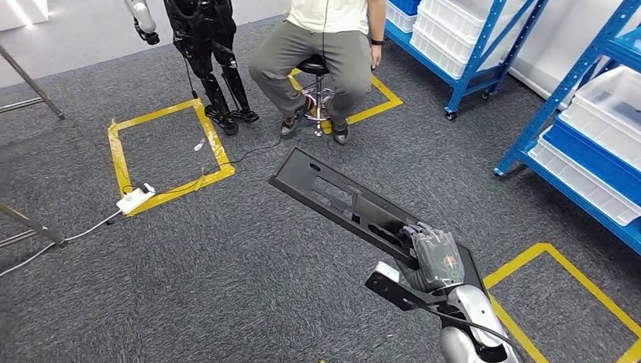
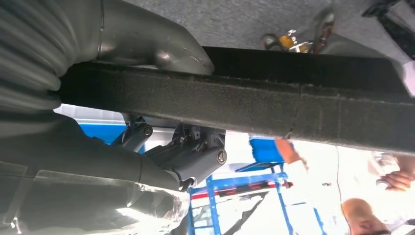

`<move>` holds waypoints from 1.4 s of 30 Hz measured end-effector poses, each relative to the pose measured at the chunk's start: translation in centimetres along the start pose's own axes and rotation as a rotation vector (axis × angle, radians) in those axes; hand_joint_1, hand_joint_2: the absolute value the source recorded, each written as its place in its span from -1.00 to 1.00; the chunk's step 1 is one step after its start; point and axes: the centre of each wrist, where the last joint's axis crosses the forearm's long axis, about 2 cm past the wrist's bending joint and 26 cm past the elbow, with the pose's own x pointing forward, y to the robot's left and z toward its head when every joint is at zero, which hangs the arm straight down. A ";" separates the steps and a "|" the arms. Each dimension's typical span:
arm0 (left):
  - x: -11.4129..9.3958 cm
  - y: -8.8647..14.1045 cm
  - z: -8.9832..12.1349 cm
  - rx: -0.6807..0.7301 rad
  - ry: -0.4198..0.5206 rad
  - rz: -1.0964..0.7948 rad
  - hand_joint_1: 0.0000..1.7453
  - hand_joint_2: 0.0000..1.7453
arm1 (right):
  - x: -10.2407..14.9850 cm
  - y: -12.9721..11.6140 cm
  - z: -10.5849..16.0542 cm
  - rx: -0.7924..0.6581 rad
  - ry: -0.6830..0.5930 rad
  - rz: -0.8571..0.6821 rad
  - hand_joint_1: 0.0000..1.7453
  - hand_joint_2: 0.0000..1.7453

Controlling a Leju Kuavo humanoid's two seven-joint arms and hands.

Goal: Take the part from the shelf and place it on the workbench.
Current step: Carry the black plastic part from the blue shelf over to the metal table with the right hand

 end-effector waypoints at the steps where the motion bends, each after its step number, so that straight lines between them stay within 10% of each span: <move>1: 0.4 0.1 -0.1 0.002 0.011 0.000 -1.00 1.00 | 0.1 0.1 0.1 -0.002 -0.002 -0.003 1.00 1.00; 42: -0.4 0.8 -0.1 -0.014 0.077 -0.105 -1.00 1.00 | 3.7 0.0 5.3 -0.023 0.036 -0.040 1.00 1.00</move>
